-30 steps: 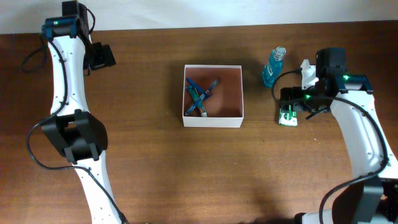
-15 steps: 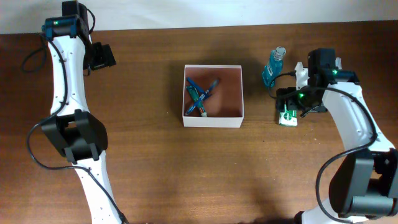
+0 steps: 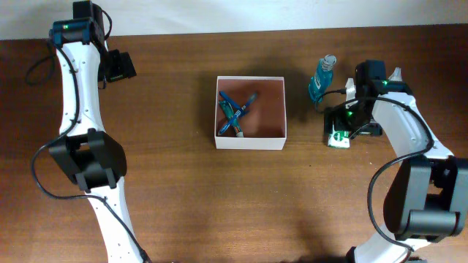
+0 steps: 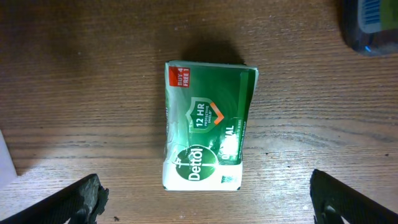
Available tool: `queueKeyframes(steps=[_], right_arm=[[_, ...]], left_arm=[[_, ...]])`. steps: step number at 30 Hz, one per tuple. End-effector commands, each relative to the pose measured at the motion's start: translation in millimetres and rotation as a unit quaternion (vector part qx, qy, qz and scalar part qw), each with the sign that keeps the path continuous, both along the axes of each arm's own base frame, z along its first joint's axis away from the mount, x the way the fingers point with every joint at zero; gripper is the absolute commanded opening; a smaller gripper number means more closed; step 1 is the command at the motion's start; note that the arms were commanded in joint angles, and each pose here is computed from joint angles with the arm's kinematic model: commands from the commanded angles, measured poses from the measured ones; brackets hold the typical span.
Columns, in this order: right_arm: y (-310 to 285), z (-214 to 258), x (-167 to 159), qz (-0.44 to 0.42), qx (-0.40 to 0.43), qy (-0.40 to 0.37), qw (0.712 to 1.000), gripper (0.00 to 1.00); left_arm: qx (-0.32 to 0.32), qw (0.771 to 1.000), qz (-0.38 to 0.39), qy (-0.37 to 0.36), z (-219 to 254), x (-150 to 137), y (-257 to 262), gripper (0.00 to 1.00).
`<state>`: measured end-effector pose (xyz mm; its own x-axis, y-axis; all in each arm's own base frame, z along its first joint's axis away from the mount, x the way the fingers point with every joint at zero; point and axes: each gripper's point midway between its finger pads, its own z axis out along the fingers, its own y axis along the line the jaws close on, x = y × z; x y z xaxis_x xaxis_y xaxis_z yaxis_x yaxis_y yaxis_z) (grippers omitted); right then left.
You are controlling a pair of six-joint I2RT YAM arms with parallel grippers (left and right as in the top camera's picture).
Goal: Pack container
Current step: 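Lower the right gripper and close it on the soap bar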
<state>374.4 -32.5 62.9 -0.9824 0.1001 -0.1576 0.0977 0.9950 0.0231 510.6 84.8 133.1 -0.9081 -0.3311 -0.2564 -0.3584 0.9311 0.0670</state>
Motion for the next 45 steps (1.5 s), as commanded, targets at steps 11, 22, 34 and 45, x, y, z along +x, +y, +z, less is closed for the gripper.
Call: queueKeyframes(steps=[11,22,34,45], right_arm=[[-1,-19,3,-0.006,-0.005,0.019,1.000,0.98],[-4,-28,6,-0.005,-0.011,0.023,1.000,0.98],[-7,-32,14,-0.007,-0.020,0.002,1.000,0.98],[-3,-37,13,-0.005,-0.011,0.001,1.000,0.98]], left_arm=[[0.007,1.000,0.001,-0.005,7,-2,4,1.00],[0.007,1.000,0.001,-0.005,7,-2,4,0.99],[0.007,1.000,0.001,-0.005,7,-2,4,0.99],[0.007,1.000,0.001,-0.005,7,-2,4,0.99]])
